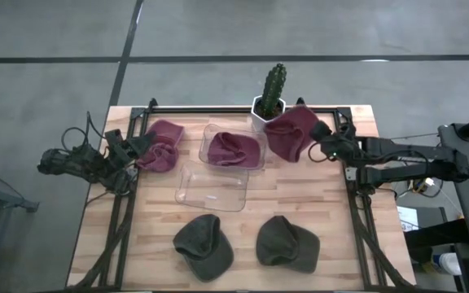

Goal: Pick & Place hat
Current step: Put the right red cap into the top transparent bin

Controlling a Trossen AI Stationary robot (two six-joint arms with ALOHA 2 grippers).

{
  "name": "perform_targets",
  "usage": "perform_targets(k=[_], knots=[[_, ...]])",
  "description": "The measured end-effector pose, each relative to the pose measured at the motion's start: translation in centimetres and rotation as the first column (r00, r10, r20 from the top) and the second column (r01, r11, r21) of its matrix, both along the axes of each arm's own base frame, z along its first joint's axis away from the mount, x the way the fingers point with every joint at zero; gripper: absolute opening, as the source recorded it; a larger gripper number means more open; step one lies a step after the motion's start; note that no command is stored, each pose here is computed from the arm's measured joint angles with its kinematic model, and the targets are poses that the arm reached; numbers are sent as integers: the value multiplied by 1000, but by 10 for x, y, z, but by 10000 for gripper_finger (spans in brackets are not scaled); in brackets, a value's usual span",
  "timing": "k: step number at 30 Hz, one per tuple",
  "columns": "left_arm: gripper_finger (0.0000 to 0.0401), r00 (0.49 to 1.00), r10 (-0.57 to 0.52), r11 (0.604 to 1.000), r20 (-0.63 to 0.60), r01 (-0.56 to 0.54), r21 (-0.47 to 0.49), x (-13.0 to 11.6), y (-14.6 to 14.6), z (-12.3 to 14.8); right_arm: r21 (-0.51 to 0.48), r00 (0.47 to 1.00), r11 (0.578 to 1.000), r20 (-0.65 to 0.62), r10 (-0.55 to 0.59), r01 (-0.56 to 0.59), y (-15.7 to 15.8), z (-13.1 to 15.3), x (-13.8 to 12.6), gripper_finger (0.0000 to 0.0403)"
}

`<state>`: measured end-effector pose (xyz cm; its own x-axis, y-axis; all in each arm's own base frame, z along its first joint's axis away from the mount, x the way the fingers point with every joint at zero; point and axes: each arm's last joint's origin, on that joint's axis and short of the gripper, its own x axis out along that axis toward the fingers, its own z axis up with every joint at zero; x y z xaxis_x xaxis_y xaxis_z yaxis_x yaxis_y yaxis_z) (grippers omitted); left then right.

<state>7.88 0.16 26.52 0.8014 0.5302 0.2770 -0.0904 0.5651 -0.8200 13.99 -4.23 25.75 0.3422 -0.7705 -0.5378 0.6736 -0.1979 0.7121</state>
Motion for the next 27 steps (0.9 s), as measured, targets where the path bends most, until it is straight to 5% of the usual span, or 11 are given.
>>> perform_targets(k=[27], knots=[[44,1000,23,1000,-7,-23,-8,0,1,-1,-221,968,958,128,215,-183,23,37,33,12]])
